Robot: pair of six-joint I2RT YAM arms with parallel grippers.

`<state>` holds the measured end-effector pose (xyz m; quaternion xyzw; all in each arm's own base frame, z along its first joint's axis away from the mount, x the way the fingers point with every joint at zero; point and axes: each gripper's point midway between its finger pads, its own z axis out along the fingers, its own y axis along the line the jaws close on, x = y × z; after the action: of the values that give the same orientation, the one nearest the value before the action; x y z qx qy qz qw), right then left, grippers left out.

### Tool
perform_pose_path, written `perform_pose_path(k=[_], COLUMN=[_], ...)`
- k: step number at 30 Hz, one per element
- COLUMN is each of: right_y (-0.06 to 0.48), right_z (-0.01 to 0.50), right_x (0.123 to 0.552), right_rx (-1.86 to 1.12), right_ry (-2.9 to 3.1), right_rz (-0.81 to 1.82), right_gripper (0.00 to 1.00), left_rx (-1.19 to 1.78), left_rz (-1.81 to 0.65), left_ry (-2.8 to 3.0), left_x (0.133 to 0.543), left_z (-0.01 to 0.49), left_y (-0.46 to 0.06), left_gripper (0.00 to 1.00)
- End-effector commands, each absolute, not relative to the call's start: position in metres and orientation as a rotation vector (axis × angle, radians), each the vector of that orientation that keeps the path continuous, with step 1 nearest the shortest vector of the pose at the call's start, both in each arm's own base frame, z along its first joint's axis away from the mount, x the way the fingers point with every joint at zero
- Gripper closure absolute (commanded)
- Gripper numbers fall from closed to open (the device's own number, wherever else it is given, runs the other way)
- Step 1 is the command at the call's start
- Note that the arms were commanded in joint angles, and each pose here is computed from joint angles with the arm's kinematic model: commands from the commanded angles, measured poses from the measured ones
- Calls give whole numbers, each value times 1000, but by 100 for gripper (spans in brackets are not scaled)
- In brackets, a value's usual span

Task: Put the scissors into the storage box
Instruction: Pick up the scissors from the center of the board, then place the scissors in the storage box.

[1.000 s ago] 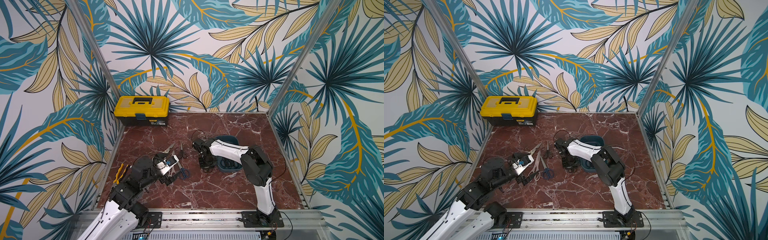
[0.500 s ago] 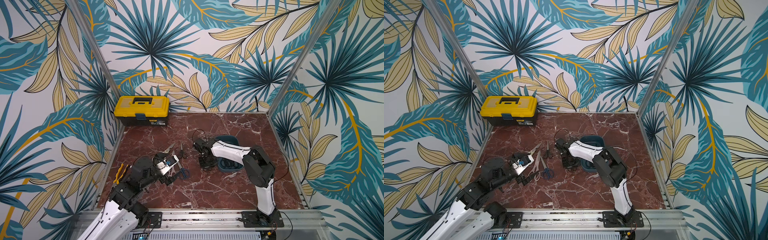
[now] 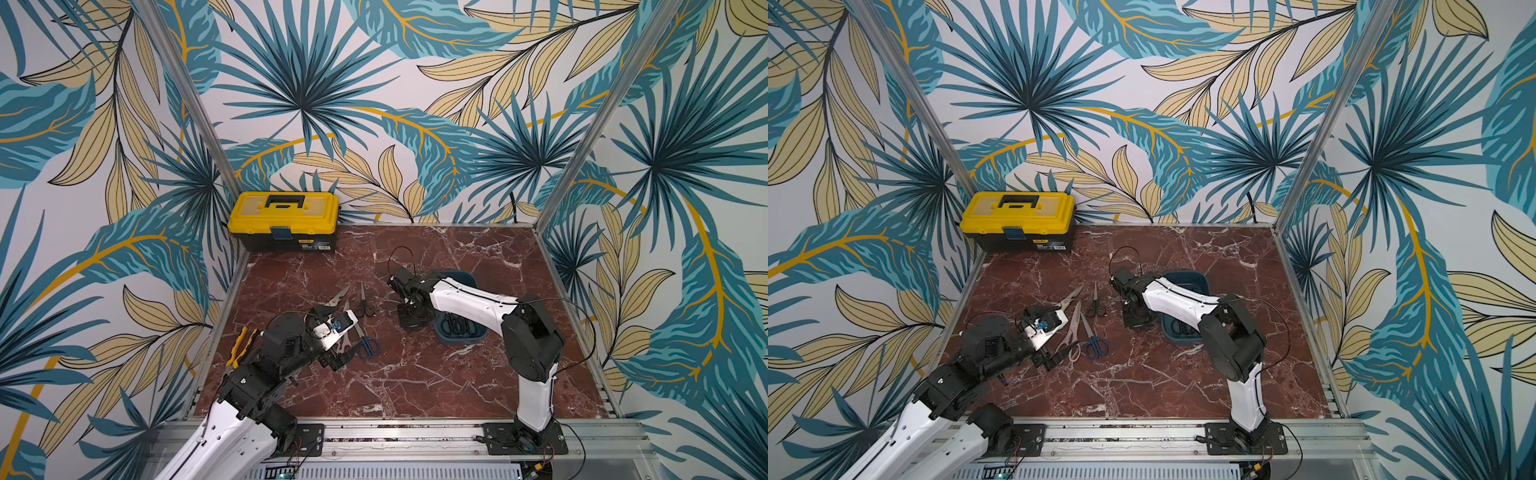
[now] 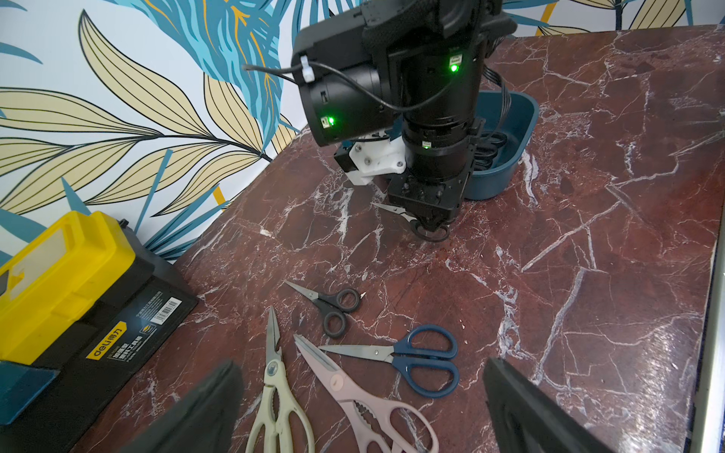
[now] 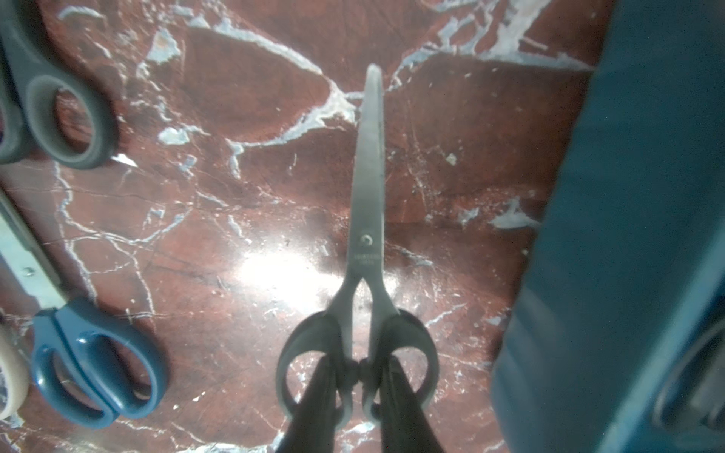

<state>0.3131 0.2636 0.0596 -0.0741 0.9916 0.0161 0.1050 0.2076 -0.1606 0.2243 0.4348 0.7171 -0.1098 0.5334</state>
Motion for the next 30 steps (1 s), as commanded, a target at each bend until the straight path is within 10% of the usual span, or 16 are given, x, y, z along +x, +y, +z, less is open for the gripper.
perform_pose_path(k=[1,16,30], right_y=[258,194,128], right_z=[87,148,84], right_x=[314,328,332], right_rx=[-225,-57,20], right_ry=[2883,2805,2984], right_rz=[51,88,-50], right_gripper=[87,86,86], left_rx=[1015,1017,1006], left_rz=[-260,-266,-258], left_ry=[1691,1685,1698], left_x=[209,208,210], left_z=[234,236,234], left_y=[-160,-160,-159], left_gripper=[0,0,0])
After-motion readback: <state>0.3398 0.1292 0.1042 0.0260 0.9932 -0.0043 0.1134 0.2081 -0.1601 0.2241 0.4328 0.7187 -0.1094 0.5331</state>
